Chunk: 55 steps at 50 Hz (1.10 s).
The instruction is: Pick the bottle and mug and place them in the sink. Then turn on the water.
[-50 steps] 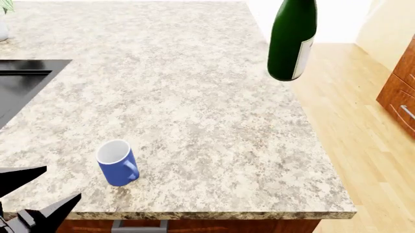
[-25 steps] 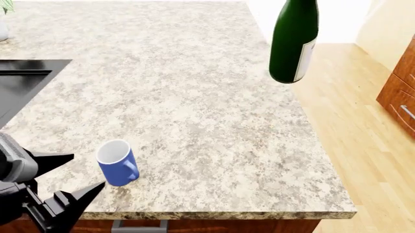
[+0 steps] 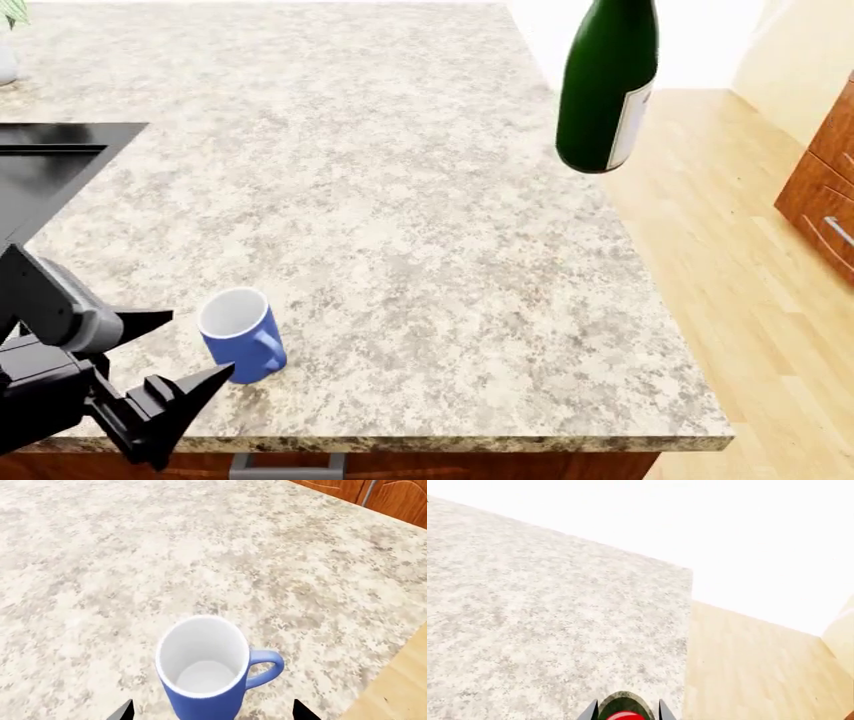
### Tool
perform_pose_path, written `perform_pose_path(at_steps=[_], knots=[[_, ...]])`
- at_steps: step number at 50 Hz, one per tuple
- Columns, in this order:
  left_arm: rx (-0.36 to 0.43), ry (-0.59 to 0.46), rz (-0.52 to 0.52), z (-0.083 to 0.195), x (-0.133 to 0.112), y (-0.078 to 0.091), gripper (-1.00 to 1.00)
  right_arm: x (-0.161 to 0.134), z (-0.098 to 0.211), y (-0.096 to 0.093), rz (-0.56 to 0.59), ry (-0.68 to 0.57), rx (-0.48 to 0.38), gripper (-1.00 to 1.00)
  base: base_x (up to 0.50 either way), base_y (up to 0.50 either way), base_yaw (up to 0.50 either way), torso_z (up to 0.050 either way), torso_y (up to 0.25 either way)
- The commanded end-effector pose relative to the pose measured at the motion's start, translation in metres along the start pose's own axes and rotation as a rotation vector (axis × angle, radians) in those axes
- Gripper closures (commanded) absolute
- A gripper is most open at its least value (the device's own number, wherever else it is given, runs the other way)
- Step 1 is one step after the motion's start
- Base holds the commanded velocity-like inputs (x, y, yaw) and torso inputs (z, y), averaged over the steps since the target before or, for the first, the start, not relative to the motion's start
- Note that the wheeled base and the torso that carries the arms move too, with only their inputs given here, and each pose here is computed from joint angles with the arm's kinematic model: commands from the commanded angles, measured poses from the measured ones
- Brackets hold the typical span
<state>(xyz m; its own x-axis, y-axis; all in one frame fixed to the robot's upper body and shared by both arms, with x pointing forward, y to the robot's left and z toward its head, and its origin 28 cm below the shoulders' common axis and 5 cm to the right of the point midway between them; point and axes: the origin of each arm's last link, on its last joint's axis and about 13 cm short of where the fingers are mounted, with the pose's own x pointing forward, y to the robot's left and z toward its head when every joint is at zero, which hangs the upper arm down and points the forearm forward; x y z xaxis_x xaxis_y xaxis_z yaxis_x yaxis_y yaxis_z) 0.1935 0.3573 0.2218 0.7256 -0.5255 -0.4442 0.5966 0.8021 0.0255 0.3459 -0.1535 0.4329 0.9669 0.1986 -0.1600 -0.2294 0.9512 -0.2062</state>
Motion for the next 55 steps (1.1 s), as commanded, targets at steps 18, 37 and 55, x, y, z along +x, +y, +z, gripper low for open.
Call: perform_pose_path(at_steps=[18, 37, 55], knots=[[-0.011, 0.025, -0.018, -0.007, 0.025, 0.007, -1.0, -0.001, 0.005, -0.001, -0.026, -0.016, -0.012, 1.0, 0.0, 0.0, 0.0, 0.0, 0.001], [-0.01, 0.037, -0.035, -0.01, 0.037, 0.007, -1.0, -0.002, 0.006, -0.001, -0.032, -0.017, -0.013, 1.0, 0.0, 0.0, 0.0, 0.0, 0.001], [-0.002, 0.036, -0.036, -0.007, 0.045, 0.011, -1.0, -0.002, 0.005, -0.001, -0.034, -0.014, -0.012, 1.0, 0.0, 0.0, 0.0, 0.001, 0.001]])
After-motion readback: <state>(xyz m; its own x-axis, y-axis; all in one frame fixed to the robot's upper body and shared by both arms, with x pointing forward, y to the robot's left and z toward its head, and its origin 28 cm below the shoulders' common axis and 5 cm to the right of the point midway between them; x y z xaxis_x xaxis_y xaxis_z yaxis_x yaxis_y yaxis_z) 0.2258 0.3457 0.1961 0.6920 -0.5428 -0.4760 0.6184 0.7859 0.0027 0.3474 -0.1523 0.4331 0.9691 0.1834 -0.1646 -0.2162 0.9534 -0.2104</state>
